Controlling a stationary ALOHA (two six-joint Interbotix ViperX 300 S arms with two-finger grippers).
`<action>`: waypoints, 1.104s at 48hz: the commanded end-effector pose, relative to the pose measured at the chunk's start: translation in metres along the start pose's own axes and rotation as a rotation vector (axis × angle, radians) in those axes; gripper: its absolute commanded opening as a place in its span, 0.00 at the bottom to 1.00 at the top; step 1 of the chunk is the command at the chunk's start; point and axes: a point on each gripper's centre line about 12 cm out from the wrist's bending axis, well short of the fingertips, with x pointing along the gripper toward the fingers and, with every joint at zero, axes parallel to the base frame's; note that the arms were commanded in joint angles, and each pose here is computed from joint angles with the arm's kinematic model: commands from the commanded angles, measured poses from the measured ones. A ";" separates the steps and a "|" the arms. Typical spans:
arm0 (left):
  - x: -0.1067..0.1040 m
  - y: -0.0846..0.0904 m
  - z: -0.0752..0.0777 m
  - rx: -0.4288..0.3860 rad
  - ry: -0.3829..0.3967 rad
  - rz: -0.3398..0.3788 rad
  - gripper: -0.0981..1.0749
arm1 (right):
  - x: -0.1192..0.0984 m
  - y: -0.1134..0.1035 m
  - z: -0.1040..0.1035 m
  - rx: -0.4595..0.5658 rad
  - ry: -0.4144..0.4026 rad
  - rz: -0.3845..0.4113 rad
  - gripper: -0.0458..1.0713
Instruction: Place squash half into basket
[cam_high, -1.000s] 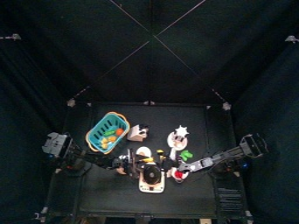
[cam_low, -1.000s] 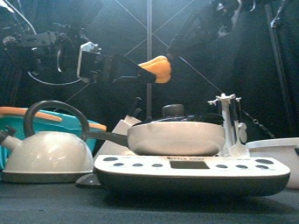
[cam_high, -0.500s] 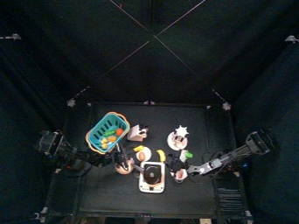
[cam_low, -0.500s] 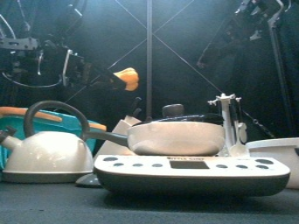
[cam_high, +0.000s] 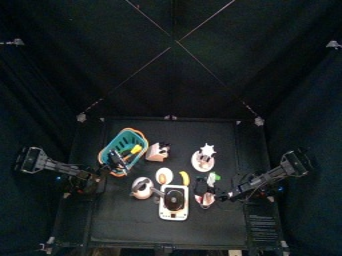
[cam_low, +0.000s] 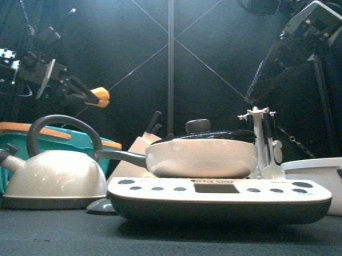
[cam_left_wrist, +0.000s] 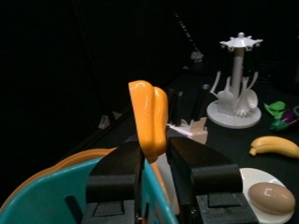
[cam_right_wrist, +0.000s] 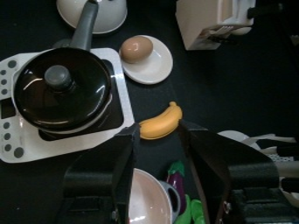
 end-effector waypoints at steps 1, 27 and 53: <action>-0.004 0.010 -0.001 -0.054 0.030 0.004 0.56 | -0.002 -0.001 0.004 0.022 -0.003 0.004 0.74; -0.012 0.033 -0.028 -0.154 0.239 -0.037 0.91 | -0.003 0.003 -0.016 0.115 0.117 0.027 0.74; -0.011 0.029 -0.024 -0.124 0.226 -0.071 0.96 | -0.011 0.010 -0.029 0.239 0.222 0.080 0.74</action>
